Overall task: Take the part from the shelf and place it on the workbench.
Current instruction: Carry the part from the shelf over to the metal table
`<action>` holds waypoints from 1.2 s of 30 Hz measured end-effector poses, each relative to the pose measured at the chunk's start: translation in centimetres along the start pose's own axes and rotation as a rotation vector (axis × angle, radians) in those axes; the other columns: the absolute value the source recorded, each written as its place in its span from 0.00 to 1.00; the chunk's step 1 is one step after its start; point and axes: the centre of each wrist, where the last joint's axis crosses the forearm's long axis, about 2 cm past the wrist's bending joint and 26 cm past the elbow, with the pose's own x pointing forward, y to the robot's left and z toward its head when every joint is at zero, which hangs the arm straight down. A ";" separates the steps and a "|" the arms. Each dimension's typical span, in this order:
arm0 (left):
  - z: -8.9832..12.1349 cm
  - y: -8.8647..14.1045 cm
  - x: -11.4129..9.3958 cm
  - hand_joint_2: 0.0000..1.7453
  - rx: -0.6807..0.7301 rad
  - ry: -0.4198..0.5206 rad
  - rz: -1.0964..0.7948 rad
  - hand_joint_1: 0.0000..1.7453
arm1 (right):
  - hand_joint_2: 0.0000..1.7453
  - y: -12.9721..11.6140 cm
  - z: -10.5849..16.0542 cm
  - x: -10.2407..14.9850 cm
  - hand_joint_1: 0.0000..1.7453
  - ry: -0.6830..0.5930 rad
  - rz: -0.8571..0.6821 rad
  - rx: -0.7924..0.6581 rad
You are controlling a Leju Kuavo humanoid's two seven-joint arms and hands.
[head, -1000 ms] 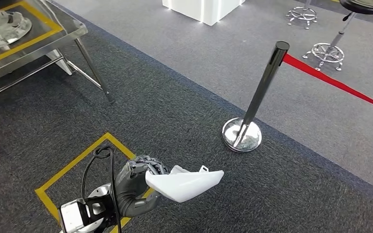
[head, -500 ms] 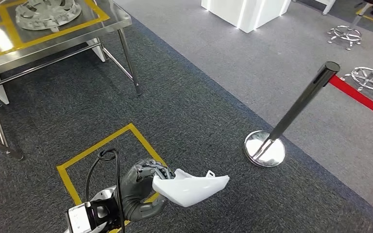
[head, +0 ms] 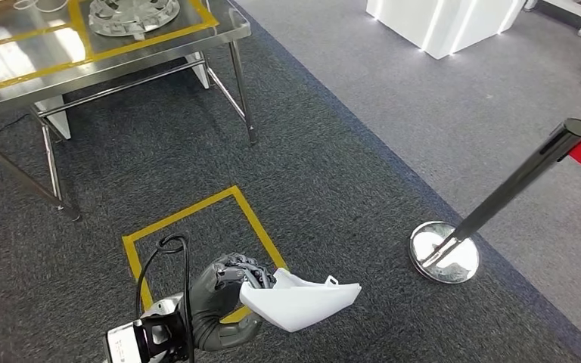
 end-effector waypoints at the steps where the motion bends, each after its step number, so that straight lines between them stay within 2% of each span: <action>1: 0.0 0.0 0.0 1.00 0.001 0.002 0.000 1.00 | 0.00 0.0 0.0 0.0 0.00 0.000 0.000 0.001; 18: -0.2 0.0 0.0 1.00 -0.014 -0.001 0.001 1.00 | 0.00 -0.1 0.0 0.1 0.00 0.004 0.002 0.008; 36: -0.2 0.2 -0.1 1.00 -0.022 0.040 -0.010 1.00 | 0.00 0.2 -0.1 0.5 0.00 -0.015 -0.003 -0.003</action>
